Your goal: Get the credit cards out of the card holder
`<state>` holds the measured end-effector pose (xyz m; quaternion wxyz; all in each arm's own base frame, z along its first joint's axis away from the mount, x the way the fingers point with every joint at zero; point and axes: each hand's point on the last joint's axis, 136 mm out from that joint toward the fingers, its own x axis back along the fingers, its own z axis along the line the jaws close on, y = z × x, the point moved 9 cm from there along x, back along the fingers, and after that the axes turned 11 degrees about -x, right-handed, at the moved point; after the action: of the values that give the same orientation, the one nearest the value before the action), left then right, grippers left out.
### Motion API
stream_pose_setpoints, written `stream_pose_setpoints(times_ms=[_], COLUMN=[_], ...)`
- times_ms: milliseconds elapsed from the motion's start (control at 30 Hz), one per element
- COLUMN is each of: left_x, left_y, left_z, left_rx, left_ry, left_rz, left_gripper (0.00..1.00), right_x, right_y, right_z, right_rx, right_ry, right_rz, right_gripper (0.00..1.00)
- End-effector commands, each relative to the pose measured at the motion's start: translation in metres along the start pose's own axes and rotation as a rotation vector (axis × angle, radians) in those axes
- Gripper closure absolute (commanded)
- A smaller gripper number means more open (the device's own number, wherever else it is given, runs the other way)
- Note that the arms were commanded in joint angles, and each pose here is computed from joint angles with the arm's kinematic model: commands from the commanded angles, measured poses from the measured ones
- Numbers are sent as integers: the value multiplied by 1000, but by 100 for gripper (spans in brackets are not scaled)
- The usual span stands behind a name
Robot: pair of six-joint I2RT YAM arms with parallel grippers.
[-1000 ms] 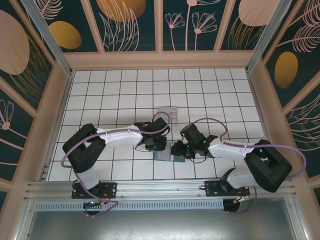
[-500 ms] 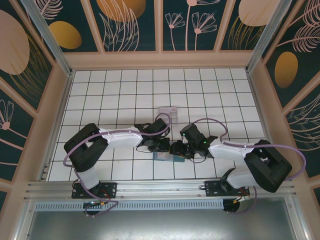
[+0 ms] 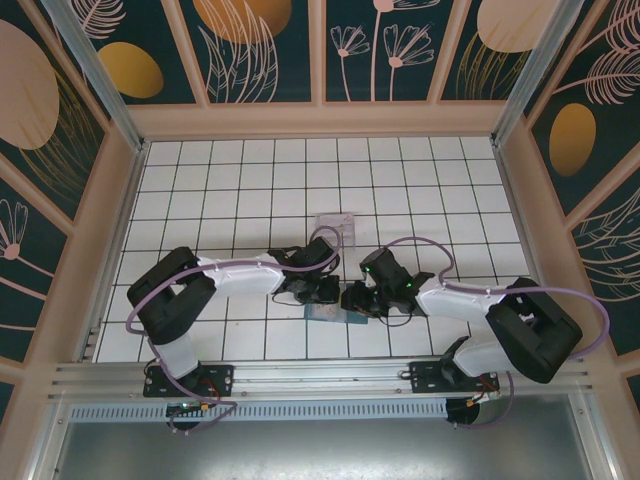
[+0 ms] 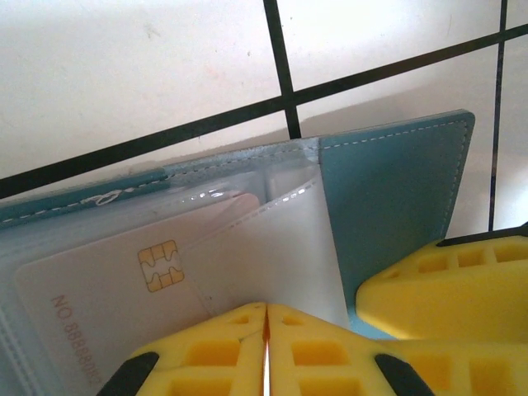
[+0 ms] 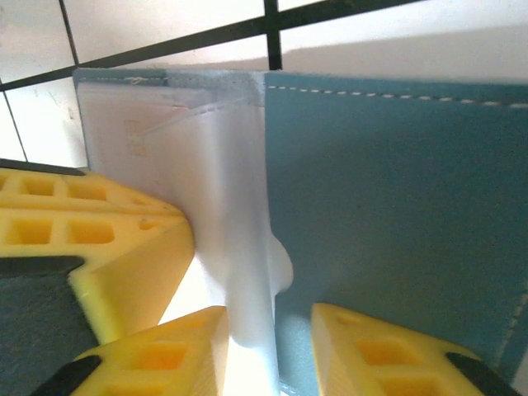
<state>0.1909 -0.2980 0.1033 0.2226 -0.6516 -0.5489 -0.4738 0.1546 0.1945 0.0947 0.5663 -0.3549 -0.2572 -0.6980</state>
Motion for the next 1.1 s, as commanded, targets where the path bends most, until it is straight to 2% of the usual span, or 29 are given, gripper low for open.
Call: stream_pose_setpoints(times_ms=[0,233,467,767,867,1067], left_x=[9,24,27,23,8,10], left_y=[-2,1,-8,7,6,1], left_z=[-1,-3,18,-3,2,11], left_rx=[8,9,27,-13,-17,-4], left_ry=[12,43,246,112,147,209], left_rz=[-22,-67,-43,-48,18,16], left_gripper=[88,88,88,87,87,87], right_x=[-7,-8,-7,-7,-7,-7], right_y=[-6,-7,-7,-7,-6,-7], right_z=[-20,-23,-24,-23,-23,-23], right_rx=[-27,-29,-31,-30,-31,-35], right_ry=[-97,-108,-111,-109,-108,-108], right_rz=[15,17,18,17,16,18], right_gripper=[70,74,75,75,75,75])
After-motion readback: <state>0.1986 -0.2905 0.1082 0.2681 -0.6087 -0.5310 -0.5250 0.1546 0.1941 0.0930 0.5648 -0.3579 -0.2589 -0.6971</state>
